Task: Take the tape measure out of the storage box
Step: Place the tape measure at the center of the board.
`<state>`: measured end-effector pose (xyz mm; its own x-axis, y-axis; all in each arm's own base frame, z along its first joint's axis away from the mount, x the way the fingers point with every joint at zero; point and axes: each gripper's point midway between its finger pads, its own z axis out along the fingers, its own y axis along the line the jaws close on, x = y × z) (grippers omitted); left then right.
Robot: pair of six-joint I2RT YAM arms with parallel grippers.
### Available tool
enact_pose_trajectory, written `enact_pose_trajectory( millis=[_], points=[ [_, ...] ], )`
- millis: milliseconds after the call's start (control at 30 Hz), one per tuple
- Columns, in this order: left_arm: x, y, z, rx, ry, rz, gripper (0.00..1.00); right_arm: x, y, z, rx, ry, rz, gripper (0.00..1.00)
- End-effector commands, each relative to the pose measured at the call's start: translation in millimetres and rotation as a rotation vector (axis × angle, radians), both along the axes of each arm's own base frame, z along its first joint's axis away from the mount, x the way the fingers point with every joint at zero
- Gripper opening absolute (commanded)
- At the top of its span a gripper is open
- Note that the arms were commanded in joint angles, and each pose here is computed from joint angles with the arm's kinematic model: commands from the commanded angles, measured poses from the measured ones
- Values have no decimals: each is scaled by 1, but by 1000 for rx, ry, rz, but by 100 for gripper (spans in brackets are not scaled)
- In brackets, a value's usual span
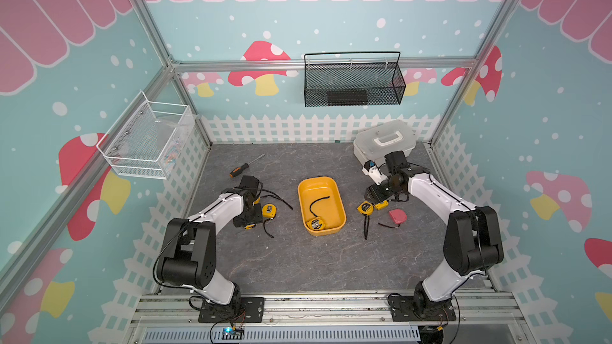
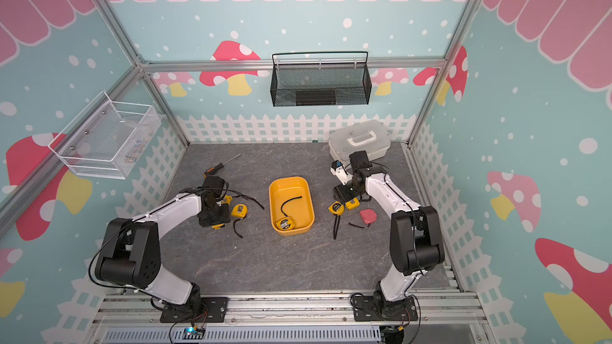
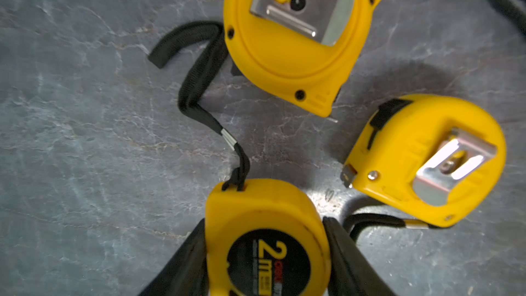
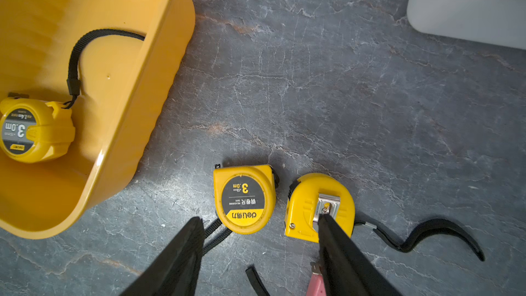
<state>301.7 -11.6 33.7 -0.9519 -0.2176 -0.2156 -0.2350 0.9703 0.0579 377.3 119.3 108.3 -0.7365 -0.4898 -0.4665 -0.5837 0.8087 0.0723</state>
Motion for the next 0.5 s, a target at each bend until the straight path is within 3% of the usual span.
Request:
enact_pose_trajectory(
  millis=[0, 467],
  points=[
    [6, -1, -2, -15, -18, 11, 56, 2, 0, -1, 9, 12, -14, 64],
    [8, -2, -15, -17, 31, -4, 58, -1, 1, -3, 19, 23, -14, 64]
  ],
)
